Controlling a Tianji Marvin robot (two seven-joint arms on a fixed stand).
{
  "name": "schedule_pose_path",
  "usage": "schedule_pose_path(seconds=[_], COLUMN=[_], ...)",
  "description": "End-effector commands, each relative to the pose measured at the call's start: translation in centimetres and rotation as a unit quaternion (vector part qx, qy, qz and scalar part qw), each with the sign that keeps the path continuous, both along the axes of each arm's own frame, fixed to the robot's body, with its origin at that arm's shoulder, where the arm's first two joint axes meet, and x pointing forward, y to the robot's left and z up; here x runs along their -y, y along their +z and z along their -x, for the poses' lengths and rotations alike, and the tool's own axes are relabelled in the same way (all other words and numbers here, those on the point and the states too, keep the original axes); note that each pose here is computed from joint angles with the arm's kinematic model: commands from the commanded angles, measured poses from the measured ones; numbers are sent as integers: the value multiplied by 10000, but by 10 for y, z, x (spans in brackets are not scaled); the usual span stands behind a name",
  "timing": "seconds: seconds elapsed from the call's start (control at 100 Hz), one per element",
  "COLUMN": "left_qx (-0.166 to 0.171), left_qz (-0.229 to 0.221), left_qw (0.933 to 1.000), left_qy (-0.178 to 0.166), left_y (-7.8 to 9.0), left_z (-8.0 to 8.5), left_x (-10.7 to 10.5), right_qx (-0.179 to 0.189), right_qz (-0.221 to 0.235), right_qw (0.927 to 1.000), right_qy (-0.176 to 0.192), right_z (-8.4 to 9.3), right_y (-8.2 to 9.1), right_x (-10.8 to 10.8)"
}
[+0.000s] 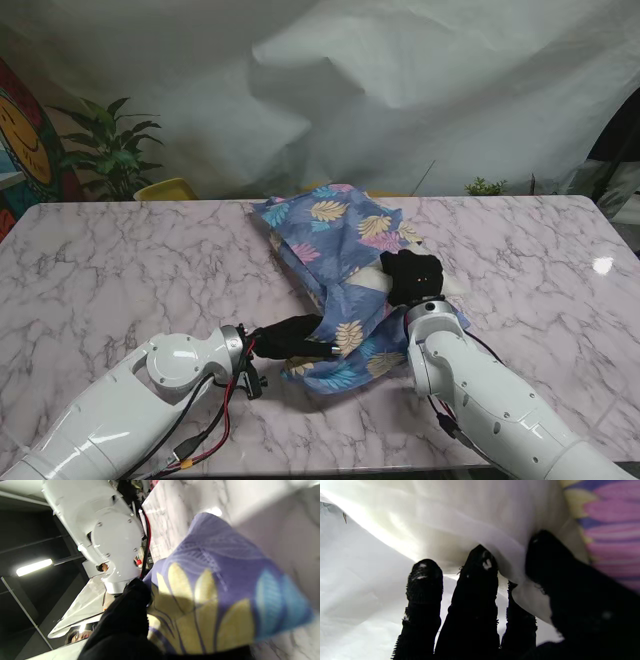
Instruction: Put a pillowcase on a pillow
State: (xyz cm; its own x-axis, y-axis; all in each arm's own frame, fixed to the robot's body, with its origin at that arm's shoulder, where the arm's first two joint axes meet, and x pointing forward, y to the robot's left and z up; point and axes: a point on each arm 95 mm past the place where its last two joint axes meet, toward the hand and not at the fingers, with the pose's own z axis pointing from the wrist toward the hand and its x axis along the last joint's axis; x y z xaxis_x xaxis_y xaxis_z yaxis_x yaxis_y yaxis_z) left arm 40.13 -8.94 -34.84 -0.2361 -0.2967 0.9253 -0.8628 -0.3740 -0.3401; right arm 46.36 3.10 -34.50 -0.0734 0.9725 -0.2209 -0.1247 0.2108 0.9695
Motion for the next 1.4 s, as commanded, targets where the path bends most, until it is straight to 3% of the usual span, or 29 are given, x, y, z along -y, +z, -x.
schedule_pose_path(seconds=[0.0,0.15,0.26,0.33,0.48,0.65,0.81,0.92,1.03,1.11,1.17,1.26,1.39], left_qx=[124,566,707,896,1330,1730,1572,2058,2444,2778,3076,3295,3428], left_qz=[-122,-665,-715,-698,3,897,1482,1013,256,-317,-687,-1098,-1252], left_qw=[9998,9952,9935,9926,9909,9771,9702,9625,9581,9497,9393,9312,9277], left_qy=[-121,-437,-539,-425,184,857,1098,1451,1473,1409,1352,1108,789], left_y=[5,25,47,58,78,94,99,97,91,84,77,66,49], left_z=[2,-3,-4,-4,-3,-10,-16,-24,-38,-52,-65,-81,-99], left_x=[1,-12,-25,-33,-43,-46,-46,-44,-37,-30,-23,-13,-3], right_qx=[126,166,60,46,48,45,37,98,261,375,486,657,820], right_qz=[28,346,462,513,606,722,763,735,767,795,785,807,738], right_qw=[9999,9990,9980,9976,9964,9936,9921,9900,9839,9787,9753,9697,9636], right_qy=[46,239,418,473,587,869,991,1202,1594,1854,2009,2210,2436], right_z=[-3,-1,1,2,4,5,6,8,10,13,15,19,21], right_y=[14,16,10,5,-3,-11,-17,-19,-19,-19,-19,-17,-14], right_x=[-6,-1,4,8,13,16,18,20,21,22,23,23,24])
